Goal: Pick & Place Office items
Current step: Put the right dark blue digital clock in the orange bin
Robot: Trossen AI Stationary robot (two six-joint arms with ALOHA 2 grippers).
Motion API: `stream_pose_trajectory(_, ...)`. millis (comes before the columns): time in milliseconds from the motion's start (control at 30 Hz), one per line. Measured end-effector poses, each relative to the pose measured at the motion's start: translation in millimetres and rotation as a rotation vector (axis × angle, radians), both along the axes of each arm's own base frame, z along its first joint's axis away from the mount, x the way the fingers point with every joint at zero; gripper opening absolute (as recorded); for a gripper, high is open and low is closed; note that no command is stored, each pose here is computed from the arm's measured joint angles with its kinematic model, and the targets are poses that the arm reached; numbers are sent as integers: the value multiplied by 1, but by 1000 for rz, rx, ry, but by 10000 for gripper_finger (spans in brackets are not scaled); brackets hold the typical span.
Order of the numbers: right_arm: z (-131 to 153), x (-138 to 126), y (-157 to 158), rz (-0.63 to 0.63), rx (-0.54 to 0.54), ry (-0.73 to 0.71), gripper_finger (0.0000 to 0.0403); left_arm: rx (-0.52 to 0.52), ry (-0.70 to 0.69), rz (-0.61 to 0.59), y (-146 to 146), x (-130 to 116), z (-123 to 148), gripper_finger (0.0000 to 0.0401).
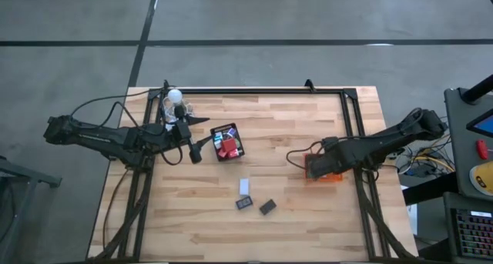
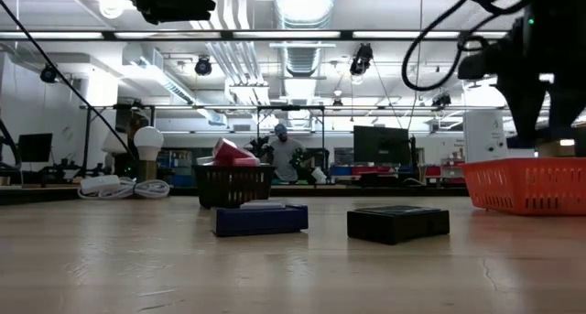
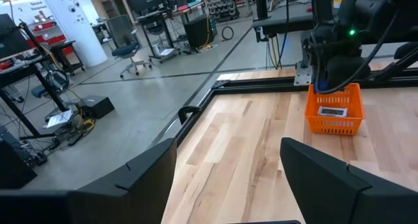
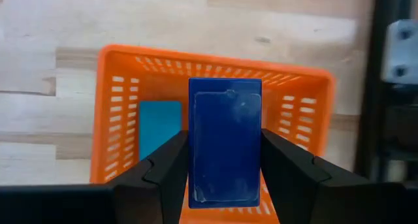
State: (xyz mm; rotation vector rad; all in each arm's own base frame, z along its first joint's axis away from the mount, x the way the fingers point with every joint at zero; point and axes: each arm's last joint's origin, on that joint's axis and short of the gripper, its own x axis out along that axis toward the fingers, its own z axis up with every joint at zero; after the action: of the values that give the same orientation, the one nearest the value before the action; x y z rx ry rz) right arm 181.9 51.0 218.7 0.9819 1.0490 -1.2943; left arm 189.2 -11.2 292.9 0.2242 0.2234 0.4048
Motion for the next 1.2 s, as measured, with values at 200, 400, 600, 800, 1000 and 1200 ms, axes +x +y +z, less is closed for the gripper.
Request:
stream_pose_trajectory(200, -26, -16, -3, -69, 75, -45, 174, 0, 0, 0, 0, 0, 0, 275)
stream_pose_trajectory(400, -47, -24, -5, -91, 84, -38, 176, 0, -1, 0, 0, 0, 0, 275)
stream_pose_trajectory(600, -55, -26, -6, -123, 96, -37, 174, 0, 0, 0, 0, 0, 0, 275)
stream_pose_trajectory(800, -63, -27, -6, -171, 90, -30, 177, 0, 0, 0, 0, 0, 0, 275)
stream_pose_trajectory(1000, -64, -26, -6, -166, 92, -35, 174, 0, 0, 0, 0, 0, 0, 275)
stream_pose_trajectory(1200, -62, -24, -5, -155, 103, -47, 190, 0, 0, 0, 0, 0, 0, 275)
